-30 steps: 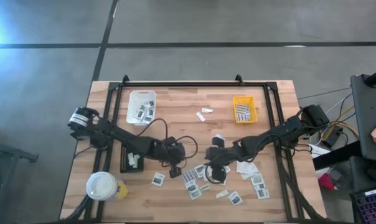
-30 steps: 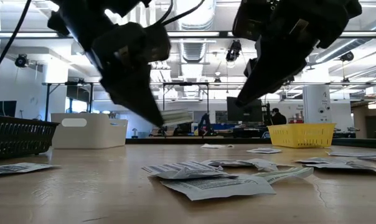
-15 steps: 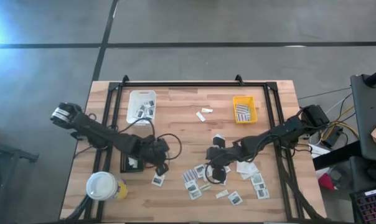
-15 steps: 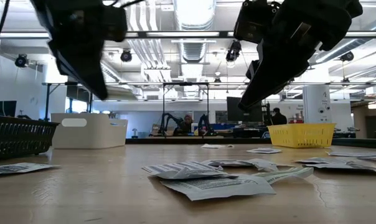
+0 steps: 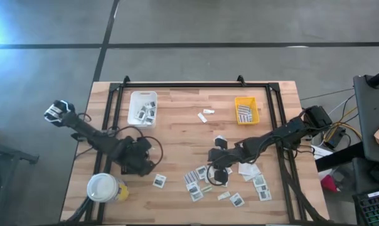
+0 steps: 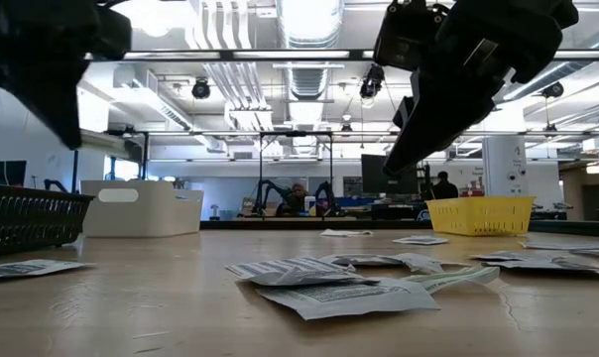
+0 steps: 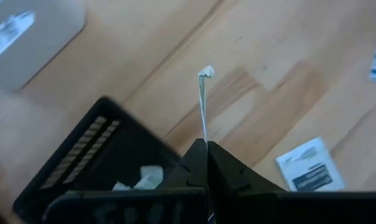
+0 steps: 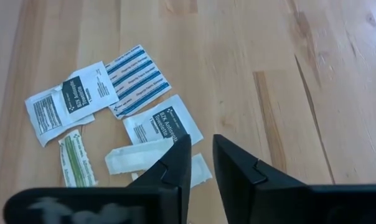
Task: Pick & Place First Aid Supplies
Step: Put the green bandage pack into the black bin
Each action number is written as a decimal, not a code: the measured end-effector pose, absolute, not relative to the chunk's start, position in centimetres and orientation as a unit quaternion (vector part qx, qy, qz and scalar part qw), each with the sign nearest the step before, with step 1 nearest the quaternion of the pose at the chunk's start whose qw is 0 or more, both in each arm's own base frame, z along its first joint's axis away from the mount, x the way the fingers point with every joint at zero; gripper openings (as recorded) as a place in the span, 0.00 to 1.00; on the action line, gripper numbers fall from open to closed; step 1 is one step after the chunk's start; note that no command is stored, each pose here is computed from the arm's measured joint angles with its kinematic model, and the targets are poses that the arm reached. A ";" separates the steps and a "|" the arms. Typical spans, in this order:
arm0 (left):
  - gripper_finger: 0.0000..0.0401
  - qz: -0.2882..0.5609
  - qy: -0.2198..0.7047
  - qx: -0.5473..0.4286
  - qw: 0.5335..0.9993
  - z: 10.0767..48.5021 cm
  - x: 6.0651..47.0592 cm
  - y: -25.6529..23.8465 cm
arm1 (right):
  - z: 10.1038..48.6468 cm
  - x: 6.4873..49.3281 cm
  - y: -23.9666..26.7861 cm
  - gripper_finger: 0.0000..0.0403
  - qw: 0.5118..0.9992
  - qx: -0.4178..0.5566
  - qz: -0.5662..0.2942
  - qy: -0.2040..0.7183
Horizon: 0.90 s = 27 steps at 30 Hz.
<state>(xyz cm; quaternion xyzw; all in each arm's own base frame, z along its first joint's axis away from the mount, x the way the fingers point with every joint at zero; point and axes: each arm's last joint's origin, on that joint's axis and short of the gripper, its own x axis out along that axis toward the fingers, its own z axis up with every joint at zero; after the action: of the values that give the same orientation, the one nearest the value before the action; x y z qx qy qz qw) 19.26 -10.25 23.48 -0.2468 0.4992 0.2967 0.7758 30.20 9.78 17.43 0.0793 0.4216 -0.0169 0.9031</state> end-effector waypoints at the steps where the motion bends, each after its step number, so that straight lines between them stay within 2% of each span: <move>1: 0.00 0.303 0.500 -0.249 0.772 23.4 19.1 -10.3 | 17.4 30.2 9.8 0.15 0.903 0.079 -0.017 0.422; 12: 0.00 0.343 0.529 -0.278 0.725 22.3 17.4 -11.4 | 17.3 30.0 9.7 0.13 0.898 0.085 -0.024 0.431; 22: 0.00 0.407 0.532 -0.304 0.678 19.6 15.8 -10.9 | 17.3 30.0 9.7 0.13 0.898 0.087 -0.025 0.431; 27: 0.00 0.412 0.525 -0.317 0.674 18.6 15.7 -10.8 | 17.3 30.0 9.7 0.13 0.898 0.087 -0.025 0.431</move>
<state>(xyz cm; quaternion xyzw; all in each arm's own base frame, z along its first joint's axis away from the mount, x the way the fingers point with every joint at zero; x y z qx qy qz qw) 15.66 -10.77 18.57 -0.3170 0.5253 0.4118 0.6738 30.02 9.73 17.29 0.0873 0.4314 -0.0249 0.8976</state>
